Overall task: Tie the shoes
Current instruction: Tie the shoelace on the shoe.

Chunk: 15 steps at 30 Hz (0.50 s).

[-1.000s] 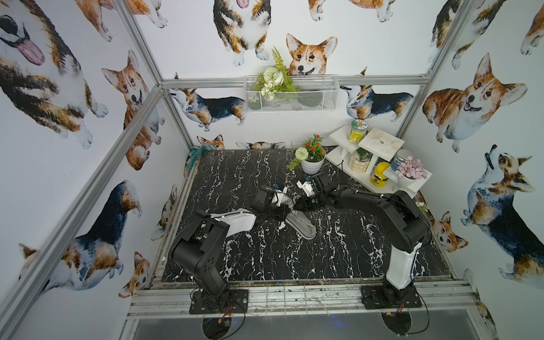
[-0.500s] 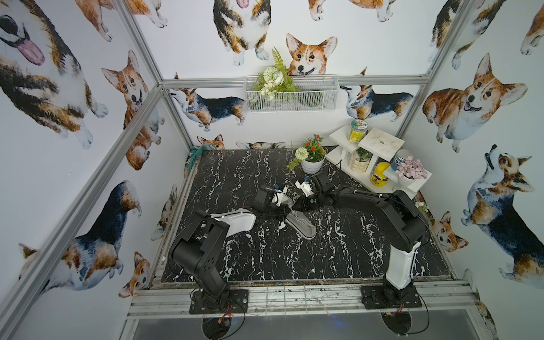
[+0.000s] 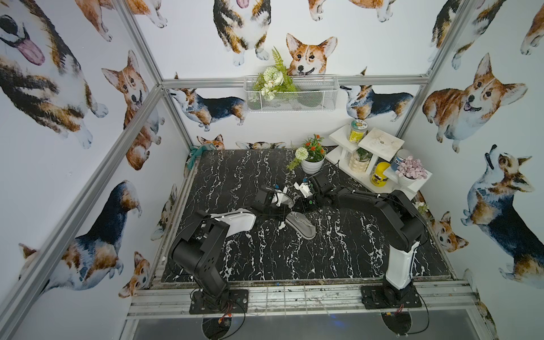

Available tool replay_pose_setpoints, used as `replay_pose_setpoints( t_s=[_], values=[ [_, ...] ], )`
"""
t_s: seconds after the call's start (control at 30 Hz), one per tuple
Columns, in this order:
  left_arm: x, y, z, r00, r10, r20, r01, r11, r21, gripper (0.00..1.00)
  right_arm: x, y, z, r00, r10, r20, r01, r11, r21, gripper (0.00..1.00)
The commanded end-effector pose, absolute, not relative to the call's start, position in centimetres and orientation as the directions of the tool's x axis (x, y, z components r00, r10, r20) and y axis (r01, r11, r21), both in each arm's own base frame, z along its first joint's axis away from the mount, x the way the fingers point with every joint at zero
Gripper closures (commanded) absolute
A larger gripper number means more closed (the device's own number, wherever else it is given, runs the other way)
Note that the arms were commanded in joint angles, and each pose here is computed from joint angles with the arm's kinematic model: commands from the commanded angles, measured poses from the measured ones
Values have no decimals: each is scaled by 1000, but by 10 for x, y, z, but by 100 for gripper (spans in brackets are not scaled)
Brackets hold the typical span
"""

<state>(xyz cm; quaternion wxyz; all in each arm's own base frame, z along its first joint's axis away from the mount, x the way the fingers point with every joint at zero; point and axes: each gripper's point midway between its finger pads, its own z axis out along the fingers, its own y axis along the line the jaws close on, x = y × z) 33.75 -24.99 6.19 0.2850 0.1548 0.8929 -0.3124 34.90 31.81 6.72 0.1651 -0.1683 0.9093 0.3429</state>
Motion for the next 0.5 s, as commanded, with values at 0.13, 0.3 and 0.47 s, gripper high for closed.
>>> replay_pose_setpoints(
  t_s=[0.13,0.3,0.47],
  values=[
    [340,-251,67,-776,91,-624,466,749,-470,100,349,317,73,-886,-200,-419,-425,714,556,93],
    [340,-251,67,-776,90,-625,466,750,-470,100,348,316,80,-888,-192,-418,-423,698,577,98],
    [341,-251,68,-774,87,-627,463,753,-468,100,343,318,93,-891,-180,-417,-425,652,627,99]
  ],
)
